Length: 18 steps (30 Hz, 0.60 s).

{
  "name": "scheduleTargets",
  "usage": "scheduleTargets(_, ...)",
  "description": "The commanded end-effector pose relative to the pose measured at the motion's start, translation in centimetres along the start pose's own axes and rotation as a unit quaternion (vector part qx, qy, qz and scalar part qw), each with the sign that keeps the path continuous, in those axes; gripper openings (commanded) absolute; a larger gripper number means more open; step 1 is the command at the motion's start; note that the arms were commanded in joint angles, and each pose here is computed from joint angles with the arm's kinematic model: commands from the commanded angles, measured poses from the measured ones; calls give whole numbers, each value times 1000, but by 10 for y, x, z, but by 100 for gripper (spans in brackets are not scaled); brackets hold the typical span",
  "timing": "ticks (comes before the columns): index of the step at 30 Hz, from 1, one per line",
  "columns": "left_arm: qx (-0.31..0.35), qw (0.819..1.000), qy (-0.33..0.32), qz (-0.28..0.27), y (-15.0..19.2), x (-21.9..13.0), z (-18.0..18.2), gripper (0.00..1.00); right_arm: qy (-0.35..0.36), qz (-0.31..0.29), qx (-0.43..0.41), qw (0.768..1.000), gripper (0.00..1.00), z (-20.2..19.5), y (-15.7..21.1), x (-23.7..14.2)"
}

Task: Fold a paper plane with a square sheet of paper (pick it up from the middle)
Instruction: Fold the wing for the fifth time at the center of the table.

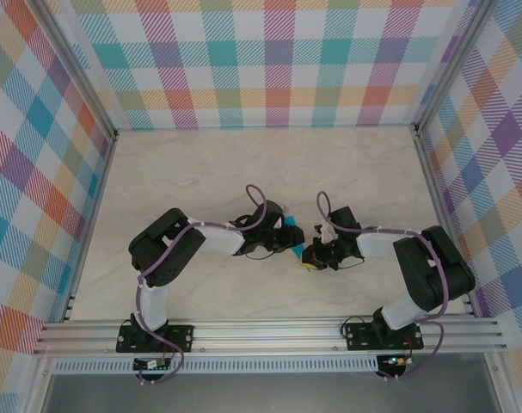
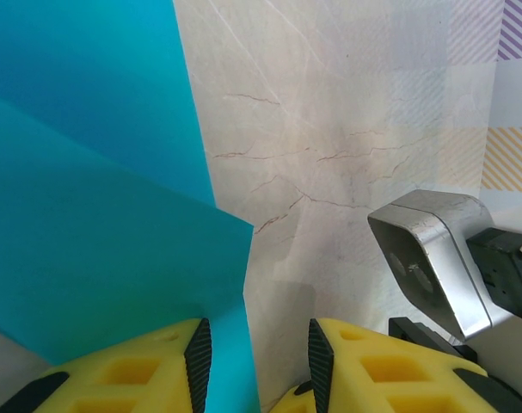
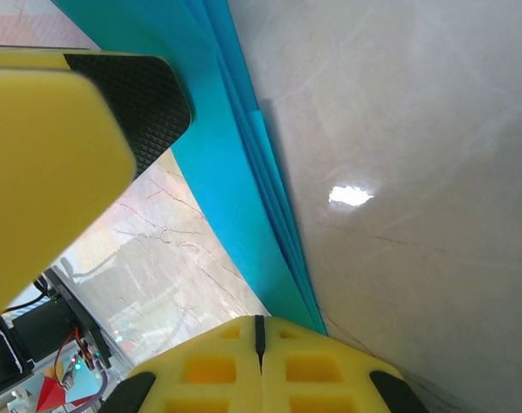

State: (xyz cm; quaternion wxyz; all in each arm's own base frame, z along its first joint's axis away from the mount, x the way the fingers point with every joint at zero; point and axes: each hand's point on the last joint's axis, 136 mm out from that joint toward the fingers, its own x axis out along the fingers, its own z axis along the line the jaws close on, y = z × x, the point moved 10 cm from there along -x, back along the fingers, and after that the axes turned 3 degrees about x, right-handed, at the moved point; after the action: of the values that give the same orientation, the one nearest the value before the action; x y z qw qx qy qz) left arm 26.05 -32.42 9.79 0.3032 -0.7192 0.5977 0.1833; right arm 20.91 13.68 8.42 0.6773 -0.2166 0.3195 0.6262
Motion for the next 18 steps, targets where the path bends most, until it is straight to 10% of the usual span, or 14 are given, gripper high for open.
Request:
scheduleTargets(1,-7,999,-46,29,10,10,20,38,31,11,28,999,5,-13,11,-3)
scheduleTargets(18,-7,999,-44,30,9,11,19,37,89,-2,79,993,5,-34,21,-6)
